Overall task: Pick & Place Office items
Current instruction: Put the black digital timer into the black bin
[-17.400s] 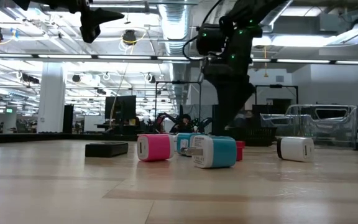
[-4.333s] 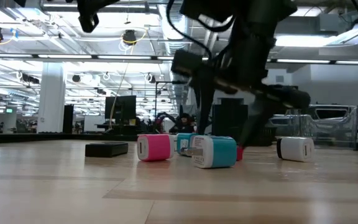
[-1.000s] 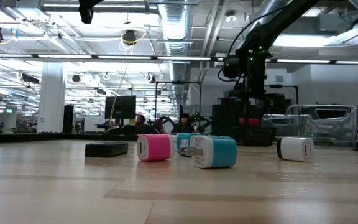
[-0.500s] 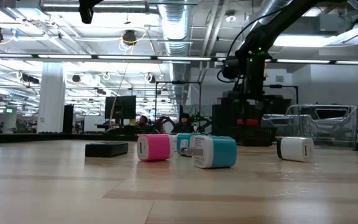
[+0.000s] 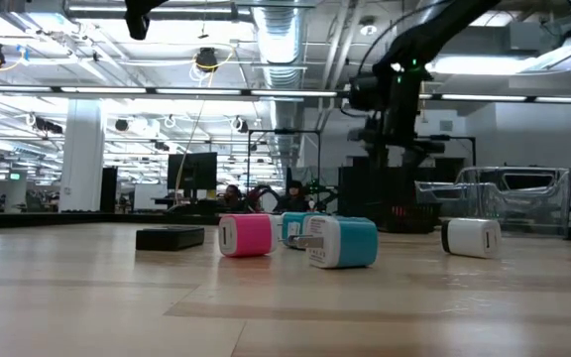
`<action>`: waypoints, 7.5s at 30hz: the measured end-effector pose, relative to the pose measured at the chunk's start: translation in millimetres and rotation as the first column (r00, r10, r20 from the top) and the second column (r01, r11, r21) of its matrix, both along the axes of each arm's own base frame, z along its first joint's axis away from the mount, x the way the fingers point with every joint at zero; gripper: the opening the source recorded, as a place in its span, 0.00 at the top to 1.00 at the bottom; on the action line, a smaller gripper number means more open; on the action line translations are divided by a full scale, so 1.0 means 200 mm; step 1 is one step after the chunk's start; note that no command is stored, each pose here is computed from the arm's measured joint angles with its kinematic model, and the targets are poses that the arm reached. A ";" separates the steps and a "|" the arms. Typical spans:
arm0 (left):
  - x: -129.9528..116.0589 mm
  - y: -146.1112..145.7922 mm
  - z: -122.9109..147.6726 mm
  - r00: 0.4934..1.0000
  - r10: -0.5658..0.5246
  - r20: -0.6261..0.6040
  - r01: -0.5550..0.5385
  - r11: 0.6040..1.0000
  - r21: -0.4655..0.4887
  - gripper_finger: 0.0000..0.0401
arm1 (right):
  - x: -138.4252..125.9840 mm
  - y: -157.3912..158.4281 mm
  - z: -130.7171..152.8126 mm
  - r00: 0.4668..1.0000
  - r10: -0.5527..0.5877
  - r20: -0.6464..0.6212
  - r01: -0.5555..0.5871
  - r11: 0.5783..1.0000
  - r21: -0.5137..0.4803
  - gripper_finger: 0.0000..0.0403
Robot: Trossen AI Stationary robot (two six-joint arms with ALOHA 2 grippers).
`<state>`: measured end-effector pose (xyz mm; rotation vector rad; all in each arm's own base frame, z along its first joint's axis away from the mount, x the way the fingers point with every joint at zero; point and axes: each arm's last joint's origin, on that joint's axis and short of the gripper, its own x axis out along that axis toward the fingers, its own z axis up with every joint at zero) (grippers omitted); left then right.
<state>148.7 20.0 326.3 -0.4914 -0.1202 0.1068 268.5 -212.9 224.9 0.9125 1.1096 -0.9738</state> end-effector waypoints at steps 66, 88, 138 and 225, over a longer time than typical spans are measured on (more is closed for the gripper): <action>0.60 -0.47 -1.08 0.511 -0.015 -0.859 0.457 0.852 0.257 0.02 | 0.10 1.27 0.45 0.917 -0.030 0.397 0.062 0.996 -0.067 0.45; 0.60 -0.33 -0.98 0.525 -0.171 -0.834 0.417 0.906 0.077 0.29 | 0.13 1.28 0.46 0.904 0.060 0.423 -0.016 0.994 -0.107 0.45; 0.78 0.16 -0.24 0.709 -0.703 -0.052 0.659 0.687 -0.306 0.29 | 0.34 1.36 0.67 0.246 0.938 0.245 -0.478 0.338 -0.811 0.57; -0.13 0.25 -0.03 0.858 -0.339 -0.387 0.304 0.941 -0.151 0.16 | -0.05 -0.15 0.06 0.998 0.070 0.001 -0.070 0.997 -0.043 0.89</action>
